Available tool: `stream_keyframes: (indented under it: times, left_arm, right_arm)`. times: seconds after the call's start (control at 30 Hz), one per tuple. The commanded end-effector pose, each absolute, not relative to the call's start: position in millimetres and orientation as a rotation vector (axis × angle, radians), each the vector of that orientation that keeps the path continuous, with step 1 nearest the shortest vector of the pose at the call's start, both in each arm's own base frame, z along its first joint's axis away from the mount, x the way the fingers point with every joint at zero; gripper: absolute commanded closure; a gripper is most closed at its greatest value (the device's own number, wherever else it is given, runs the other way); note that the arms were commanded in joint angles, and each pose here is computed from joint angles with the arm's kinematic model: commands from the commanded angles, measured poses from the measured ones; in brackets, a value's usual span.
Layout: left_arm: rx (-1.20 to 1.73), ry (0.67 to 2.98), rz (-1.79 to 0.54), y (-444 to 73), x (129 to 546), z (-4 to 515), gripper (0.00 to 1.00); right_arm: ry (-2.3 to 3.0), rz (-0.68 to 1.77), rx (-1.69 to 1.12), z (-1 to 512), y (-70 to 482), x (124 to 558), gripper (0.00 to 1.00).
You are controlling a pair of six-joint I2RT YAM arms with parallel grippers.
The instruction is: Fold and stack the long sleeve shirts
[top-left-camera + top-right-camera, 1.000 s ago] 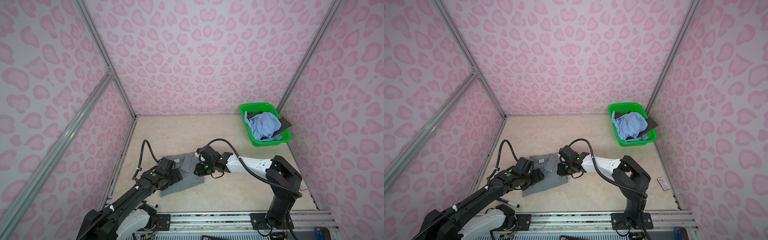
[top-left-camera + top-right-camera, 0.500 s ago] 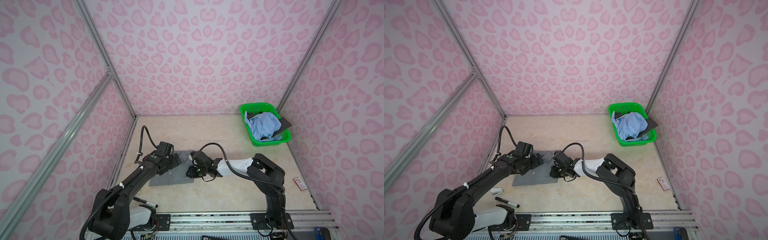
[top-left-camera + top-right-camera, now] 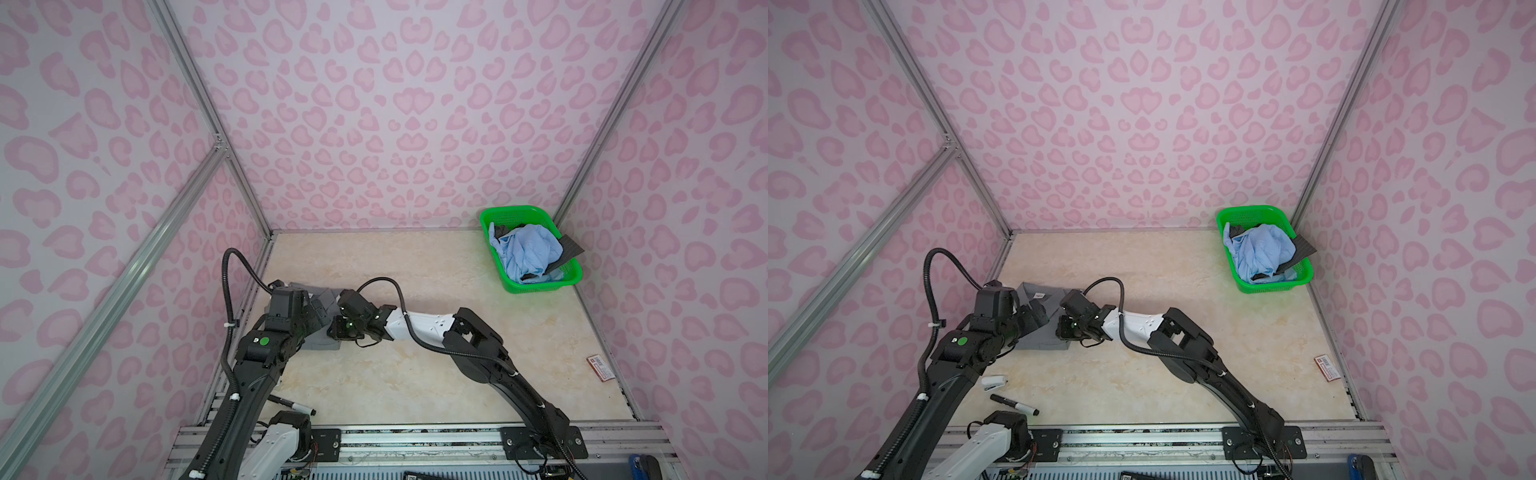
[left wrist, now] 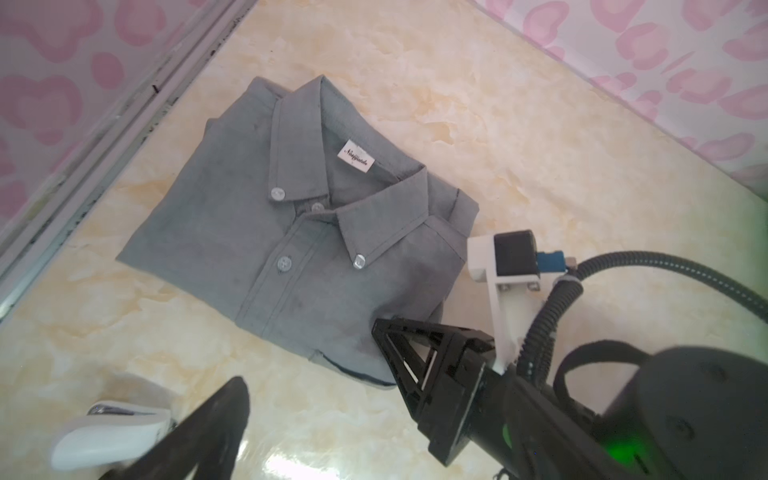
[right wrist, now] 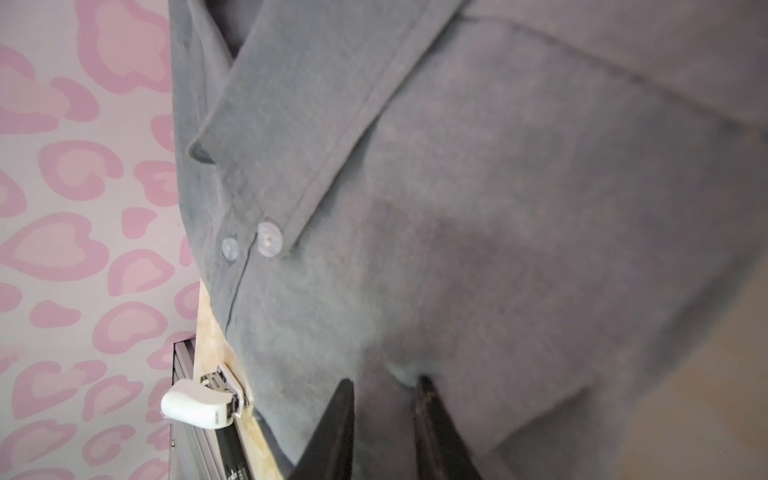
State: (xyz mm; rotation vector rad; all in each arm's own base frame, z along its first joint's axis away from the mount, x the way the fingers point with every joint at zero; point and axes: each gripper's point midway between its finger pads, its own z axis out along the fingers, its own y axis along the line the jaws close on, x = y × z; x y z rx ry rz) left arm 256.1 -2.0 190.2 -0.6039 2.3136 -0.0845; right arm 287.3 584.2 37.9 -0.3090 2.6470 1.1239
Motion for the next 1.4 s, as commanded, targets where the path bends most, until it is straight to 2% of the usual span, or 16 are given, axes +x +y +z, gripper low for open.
stream_keyframes:
  times: [0.0,0.13,0.23,0.4,0.47,0.57,0.8,0.83,0.87,1.03,1.1,1.23,1.37]
  left_arm:
    - [-0.627,2.264,0.027,16.3,248.3,196.9,0.02]
    - [-0.664,2.216,0.048,23.6,245.0,203.7,0.03]
    - [-0.677,2.195,0.057,27.2,243.8,206.9,0.03]
    - [-0.702,2.162,0.057,31.0,241.8,210.9,0.03]
    - [-0.713,2.139,0.075,35.3,240.2,215.2,0.02]
    - [-0.730,2.106,0.080,39.2,238.6,219.9,0.03]
    - [-0.704,2.078,0.042,34.2,252.9,205.8,0.03]
    - [-0.684,2.064,0.029,32.0,258.5,204.5,0.03]
    - [-0.654,2.055,0.020,29.4,263.5,202.9,0.03]
    - [-0.600,2.026,0.140,39.2,283.2,197.7,0.03]
    - [-0.631,2.001,0.229,50.5,288.9,194.9,0.03]
    - [-0.526,1.941,0.173,39.2,309.5,177.8,0.03]
    - [-0.464,1.914,0.278,46.7,321.3,159.1,0.03]
  right_arm:
    - [2.748,0.990,-0.389,8.2,589.6,281.4,0.70]
    - [2.728,1.001,-0.509,8.1,614.2,288.5,0.68]
    - [2.693,0.987,-0.555,28.4,611.8,294.1,0.66]
    - [2.584,0.918,-0.622,86.6,588.1,301.5,0.59]
    - [2.513,0.922,-0.603,116.5,573.9,305.4,0.54]
    - [2.474,0.875,-0.542,151.5,538.1,317.3,0.51]
    - [2.245,0.641,-0.429,266.6,400.6,342.9,0.42]
    - [2.206,0.602,-0.429,277.7,377.3,343.0,0.17]
    - [2.177,0.549,-0.416,279.9,358.1,346.4,0.03]
    - [2.003,0.208,-0.358,286.2,230.4,356.8,0.02]
    - [1.994,0.148,-0.278,275.2,185.9,356.2,0.02]
    - [1.992,0.067,0.004,243.6,87.9,357.1,0.02]
    - [1.846,-0.037,0.064,222.0,40.8,353.0,0.02]
